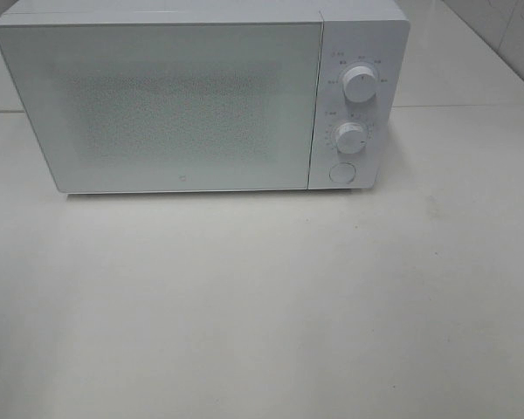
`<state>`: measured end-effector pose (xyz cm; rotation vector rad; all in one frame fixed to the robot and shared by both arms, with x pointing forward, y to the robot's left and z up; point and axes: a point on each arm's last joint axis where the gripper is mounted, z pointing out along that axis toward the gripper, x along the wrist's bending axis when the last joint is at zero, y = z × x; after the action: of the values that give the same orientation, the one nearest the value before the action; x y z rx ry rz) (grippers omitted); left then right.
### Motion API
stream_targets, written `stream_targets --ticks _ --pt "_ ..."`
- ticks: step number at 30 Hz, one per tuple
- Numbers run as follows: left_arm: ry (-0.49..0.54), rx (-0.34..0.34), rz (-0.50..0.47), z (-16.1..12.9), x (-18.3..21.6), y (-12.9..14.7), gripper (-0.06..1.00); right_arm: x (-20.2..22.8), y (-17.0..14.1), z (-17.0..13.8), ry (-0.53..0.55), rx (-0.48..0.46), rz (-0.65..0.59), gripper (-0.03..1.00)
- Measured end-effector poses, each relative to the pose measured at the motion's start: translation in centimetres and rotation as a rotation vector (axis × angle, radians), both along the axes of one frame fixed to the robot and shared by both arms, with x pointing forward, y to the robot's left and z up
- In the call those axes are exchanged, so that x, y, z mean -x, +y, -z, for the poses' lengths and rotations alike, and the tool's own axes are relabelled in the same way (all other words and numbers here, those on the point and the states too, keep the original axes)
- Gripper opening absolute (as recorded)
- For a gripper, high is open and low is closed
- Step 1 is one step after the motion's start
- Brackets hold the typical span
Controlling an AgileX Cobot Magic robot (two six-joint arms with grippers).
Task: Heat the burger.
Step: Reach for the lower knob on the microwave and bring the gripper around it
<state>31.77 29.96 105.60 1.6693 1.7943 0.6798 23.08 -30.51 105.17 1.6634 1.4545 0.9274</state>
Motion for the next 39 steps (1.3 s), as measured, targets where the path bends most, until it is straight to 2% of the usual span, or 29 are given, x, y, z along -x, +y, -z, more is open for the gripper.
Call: stream_targets --ticks 3,9,11,19,23,26,31,34,39 --pt "-0.041 0.004 0.002 -0.3 0.9 -0.1 0.97 0.0 0.0 0.0 0.000 0.000 0.000 0.75" --pt "0.051 0.012 0.015 0.6 2.8 -0.3 0.97 0.0 0.0 0.0 0.000 0.000 0.000 0.75" --pt "0.052 0.011 0.015 0.6 2.9 -0.3 0.97 0.0 0.0 0.0 0.000 0.000 0.000 0.75" --pt "0.009 0.015 0.019 0.4 3.6 -0.3 0.97 0.0 0.0 0.0 0.000 -0.001 -0.001 0.75" --pt "-0.009 0.066 0.035 0.3 3.8 -0.8 0.97 0.0 0.0 0.0 0.000 -0.001 -0.001 0.75" --pt "-0.020 0.074 0.038 0.2 4.0 -0.8 0.97 0.0 0.0 0.0 0.000 -0.001 -0.001 0.75" --pt "-0.108 0.070 0.041 0.0 5.3 -0.9 0.97 0.0 0.0 0.0 0.000 -0.001 -0.001 0.75" --pt "-0.259 0.061 0.032 -0.2 7.7 -1.0 0.97 0.0 0.0 0.0 0.000 -0.002 -0.001 0.75" --pt "-0.320 0.054 0.015 -0.2 8.6 -1.0 0.97 0.0 0.0 0.0 0.000 -0.002 -0.001 0.75"
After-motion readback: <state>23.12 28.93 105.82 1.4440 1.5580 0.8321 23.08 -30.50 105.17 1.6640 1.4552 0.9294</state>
